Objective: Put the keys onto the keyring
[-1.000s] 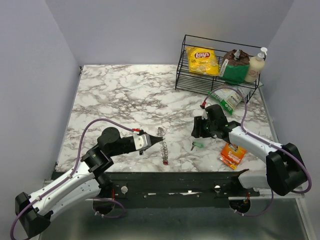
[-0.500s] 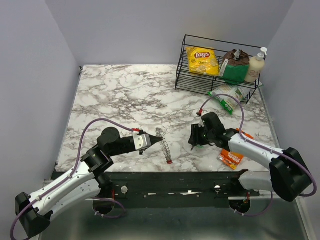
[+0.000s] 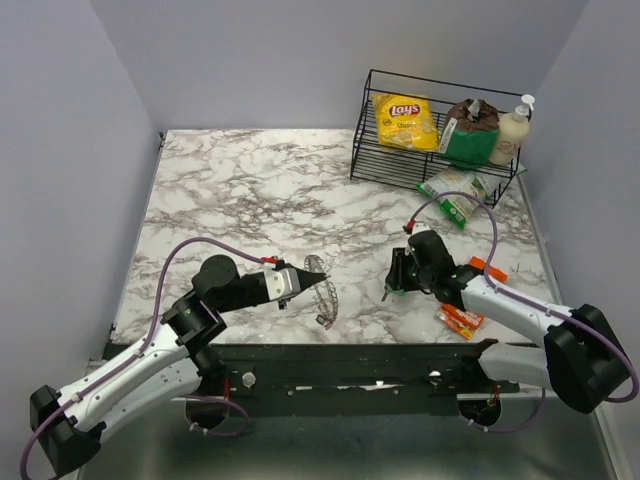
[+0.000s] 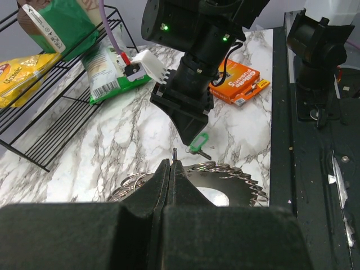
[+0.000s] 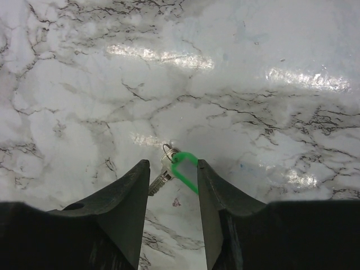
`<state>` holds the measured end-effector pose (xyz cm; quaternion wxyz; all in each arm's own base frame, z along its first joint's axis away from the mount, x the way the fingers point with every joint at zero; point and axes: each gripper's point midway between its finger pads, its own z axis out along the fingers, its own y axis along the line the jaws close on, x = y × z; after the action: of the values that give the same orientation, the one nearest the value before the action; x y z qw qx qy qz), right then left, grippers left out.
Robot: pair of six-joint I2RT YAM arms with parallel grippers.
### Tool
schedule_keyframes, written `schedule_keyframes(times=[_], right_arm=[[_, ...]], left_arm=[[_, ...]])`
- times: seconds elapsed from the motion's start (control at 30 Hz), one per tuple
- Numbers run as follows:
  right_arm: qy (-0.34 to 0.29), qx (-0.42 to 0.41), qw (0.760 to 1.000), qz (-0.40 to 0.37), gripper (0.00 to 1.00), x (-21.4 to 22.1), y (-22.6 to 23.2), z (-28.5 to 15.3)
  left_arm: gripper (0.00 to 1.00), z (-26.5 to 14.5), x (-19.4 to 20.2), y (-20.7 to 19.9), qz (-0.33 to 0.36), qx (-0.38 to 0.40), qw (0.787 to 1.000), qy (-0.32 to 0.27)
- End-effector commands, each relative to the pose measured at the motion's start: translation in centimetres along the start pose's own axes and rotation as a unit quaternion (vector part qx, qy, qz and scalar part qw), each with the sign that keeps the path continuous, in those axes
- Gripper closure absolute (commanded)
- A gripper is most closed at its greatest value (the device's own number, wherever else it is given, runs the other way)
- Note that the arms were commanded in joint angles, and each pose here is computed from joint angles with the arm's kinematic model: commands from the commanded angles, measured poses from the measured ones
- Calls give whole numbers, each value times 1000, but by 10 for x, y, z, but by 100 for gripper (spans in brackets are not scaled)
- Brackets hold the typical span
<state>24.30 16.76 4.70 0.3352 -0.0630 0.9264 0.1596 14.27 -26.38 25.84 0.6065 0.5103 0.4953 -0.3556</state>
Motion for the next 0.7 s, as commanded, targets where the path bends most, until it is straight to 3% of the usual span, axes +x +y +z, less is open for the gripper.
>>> schedule_keyframes(times=[0.0,0.67], right_arm=[[-1,0,1000,-9,53,-5,2,6],[30,-9,999,-36,62,-2,9,16]], left_arm=[[100,-1,-23,0,17,3,999,-40],[100,-3,-25,1,24,-1,999,-41]])
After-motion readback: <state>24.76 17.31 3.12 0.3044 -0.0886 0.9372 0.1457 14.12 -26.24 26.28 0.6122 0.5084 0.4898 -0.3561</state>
